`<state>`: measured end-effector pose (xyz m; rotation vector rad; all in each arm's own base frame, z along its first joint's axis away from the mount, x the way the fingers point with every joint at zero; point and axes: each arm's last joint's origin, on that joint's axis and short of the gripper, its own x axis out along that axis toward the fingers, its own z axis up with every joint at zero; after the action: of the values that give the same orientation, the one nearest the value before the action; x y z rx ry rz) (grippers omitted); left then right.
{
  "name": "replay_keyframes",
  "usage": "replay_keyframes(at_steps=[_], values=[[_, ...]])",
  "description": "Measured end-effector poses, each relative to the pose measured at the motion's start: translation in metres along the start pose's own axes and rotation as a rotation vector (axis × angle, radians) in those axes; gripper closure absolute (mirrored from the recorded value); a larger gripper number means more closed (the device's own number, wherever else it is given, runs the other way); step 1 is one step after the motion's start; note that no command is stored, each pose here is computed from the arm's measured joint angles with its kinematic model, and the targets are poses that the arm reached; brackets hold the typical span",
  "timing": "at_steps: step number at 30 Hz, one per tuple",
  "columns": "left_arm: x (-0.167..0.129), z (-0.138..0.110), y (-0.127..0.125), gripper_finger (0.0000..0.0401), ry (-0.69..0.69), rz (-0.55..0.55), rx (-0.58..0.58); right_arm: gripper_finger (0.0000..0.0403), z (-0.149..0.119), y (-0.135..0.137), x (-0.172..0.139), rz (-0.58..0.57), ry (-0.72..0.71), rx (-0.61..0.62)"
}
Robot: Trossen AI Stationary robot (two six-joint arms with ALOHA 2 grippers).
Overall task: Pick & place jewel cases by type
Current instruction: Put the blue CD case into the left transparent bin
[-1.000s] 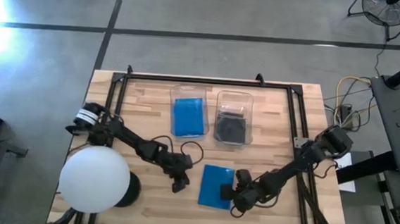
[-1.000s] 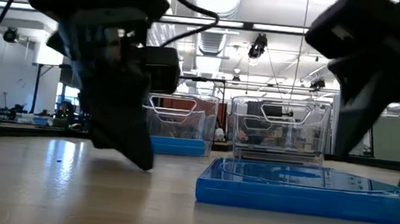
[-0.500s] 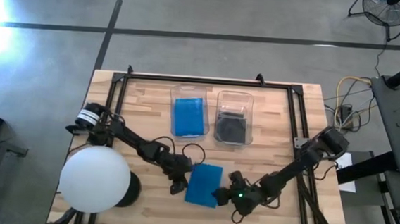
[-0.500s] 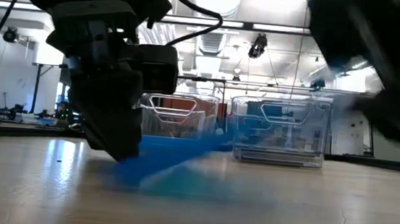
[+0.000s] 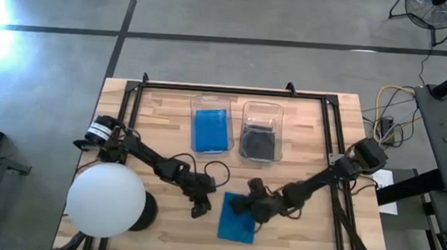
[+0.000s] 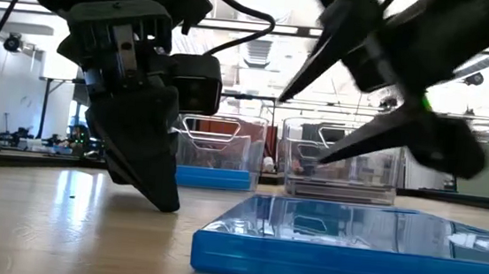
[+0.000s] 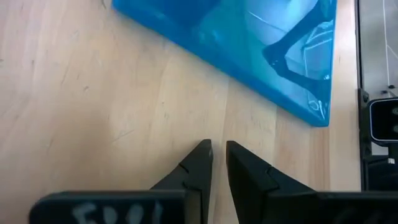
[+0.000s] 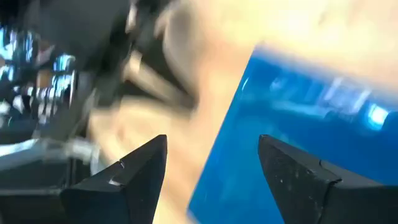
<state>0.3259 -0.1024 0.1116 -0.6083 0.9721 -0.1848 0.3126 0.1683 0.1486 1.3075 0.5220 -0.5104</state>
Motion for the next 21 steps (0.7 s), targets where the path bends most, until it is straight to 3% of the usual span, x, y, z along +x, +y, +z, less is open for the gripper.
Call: replay_keyframes(at_steps=[3,6,13,17,21], values=[[-0.002,0.002,-0.001,0.0364,-0.026,0.000,0.005,0.0154,-0.004,0.002,-0.003,-0.007,0.050,0.000],[-0.003,0.004,-0.003,0.0364,-0.049,-0.010,-0.014,0.0155,-0.006,0.000,-0.012,-0.088,0.055,-0.002],[-0.003,0.017,-0.015,0.0364,-0.112,-0.015,-0.035,0.0161,-0.036,0.005,-0.074,-0.262,0.059,0.064],[-0.006,0.030,-0.023,0.0364,-0.173,-0.025,0.002,0.0161,-0.061,-0.016,-0.068,-0.301,0.065,0.171],[0.004,0.028,-0.016,0.0364,-0.095,-0.017,-0.001,0.0159,-0.073,-0.035,-0.047,-0.315,0.075,0.176]])
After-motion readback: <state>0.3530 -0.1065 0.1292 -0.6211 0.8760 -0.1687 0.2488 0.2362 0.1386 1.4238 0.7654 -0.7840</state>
